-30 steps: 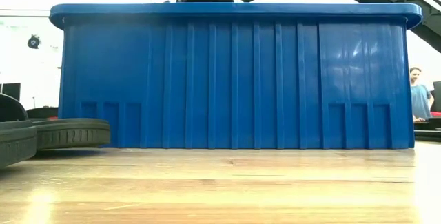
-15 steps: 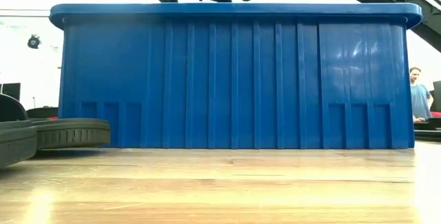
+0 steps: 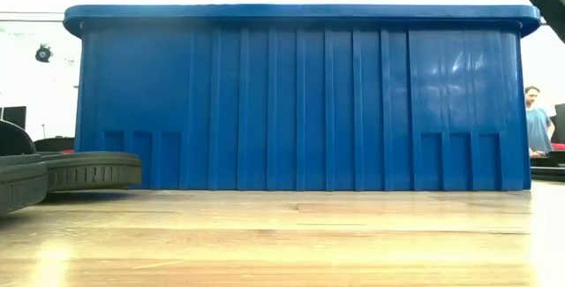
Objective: Pick and place slides into bin
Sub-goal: Stack the black slide on top of the black slide on the blue bin
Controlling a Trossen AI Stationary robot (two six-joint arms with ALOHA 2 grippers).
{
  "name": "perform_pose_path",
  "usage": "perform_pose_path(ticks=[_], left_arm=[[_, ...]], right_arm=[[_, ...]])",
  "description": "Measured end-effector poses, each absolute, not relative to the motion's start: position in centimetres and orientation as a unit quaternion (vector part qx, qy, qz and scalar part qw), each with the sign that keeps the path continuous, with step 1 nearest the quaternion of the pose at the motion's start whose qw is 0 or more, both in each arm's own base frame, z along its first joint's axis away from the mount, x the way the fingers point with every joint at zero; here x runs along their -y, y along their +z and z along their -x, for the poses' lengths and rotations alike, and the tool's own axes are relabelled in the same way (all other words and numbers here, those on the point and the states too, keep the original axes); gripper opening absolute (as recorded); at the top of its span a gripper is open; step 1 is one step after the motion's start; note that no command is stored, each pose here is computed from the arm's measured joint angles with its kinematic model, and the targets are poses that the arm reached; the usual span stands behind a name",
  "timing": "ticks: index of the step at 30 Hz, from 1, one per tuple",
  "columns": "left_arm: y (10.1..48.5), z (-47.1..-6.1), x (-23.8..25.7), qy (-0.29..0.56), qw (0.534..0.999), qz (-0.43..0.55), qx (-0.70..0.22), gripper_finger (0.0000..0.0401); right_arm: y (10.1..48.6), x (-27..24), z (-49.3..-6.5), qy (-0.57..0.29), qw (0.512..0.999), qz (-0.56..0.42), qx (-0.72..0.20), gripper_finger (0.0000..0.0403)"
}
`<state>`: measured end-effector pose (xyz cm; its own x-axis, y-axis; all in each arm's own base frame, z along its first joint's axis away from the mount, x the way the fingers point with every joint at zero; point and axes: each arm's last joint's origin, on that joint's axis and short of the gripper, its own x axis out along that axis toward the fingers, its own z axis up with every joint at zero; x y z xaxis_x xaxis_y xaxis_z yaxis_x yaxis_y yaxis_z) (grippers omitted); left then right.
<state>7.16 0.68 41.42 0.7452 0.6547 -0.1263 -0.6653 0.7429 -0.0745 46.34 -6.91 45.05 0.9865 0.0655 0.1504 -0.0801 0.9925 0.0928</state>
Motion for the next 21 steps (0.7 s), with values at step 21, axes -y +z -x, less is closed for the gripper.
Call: perform_pose_path(ticks=[21], left_arm=[[38.6,-8.5,-0.4,0.357,0.93,0.03,-0.086,0.0118]], right_arm=[[53.0,2.1,-26.9,-0.054,0.996,0.076,-0.011,0.001]])
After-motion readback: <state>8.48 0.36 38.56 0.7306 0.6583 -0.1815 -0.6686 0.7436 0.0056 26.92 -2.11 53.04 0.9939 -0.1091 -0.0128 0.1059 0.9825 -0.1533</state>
